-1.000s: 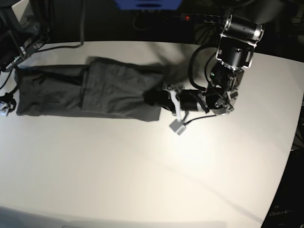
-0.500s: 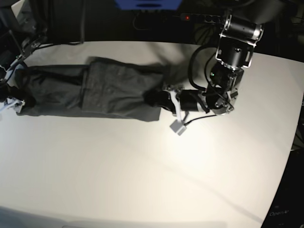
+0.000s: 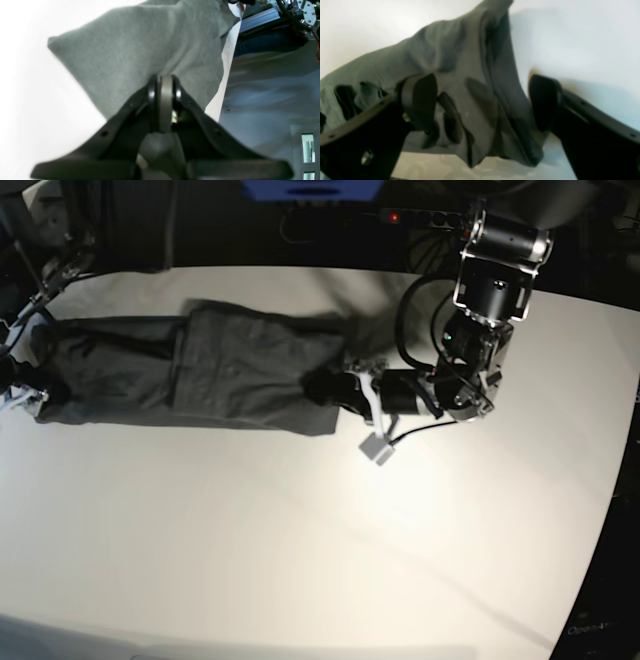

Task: Fold the T-shirt properly
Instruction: 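Release the strip end with the right gripper and raise it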

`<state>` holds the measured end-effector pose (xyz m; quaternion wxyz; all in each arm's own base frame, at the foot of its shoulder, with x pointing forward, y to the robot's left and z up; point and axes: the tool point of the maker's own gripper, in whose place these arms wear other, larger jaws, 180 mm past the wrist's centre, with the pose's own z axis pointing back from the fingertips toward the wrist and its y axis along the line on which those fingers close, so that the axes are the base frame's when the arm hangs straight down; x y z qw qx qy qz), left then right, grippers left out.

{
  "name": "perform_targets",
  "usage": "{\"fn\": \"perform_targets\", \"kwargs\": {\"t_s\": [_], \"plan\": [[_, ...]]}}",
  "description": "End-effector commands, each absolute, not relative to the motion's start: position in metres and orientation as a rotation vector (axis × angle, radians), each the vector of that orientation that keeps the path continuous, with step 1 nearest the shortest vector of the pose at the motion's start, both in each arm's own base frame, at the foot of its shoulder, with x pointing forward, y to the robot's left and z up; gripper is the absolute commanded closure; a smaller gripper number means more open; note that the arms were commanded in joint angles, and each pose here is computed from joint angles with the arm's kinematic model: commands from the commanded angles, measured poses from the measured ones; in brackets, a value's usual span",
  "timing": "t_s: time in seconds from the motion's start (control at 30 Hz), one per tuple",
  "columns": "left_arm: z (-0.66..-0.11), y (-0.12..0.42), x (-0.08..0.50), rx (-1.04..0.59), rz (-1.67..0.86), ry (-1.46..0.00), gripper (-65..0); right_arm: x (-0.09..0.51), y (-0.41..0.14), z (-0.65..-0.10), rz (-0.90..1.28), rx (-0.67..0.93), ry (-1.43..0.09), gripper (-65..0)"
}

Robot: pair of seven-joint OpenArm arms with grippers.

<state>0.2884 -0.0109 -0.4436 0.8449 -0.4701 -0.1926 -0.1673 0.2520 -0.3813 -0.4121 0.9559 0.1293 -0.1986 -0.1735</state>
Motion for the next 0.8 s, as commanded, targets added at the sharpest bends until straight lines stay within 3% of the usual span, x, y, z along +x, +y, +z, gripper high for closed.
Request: {"fn": "perform_targets", "kwargs": {"t_s": [0.0,0.47,0.6,0.77], "plan": [[-0.479,0.033,0.279,-0.805,-0.303,-0.287,-2.5,0.254,-0.393,-0.400,-0.343,0.240,-0.427,-54.4],[-0.478,0.035,0.282,-0.806,-0.294,-0.296,-2.5,0.256,-0.363,-0.417,-0.343,0.307,-0.415,-53.7],[-0.478,0.035,0.282,-0.806,-0.294,-0.296,-2.5,0.258,-0.354,-0.421,-0.342,0.327,-0.412,-44.4],[-0.477,0.035,0.283,-0.806,-0.294,-0.297,-2.5,0.260,-0.352,-0.421,-0.342,0.331,-0.415,-24.8]]}}
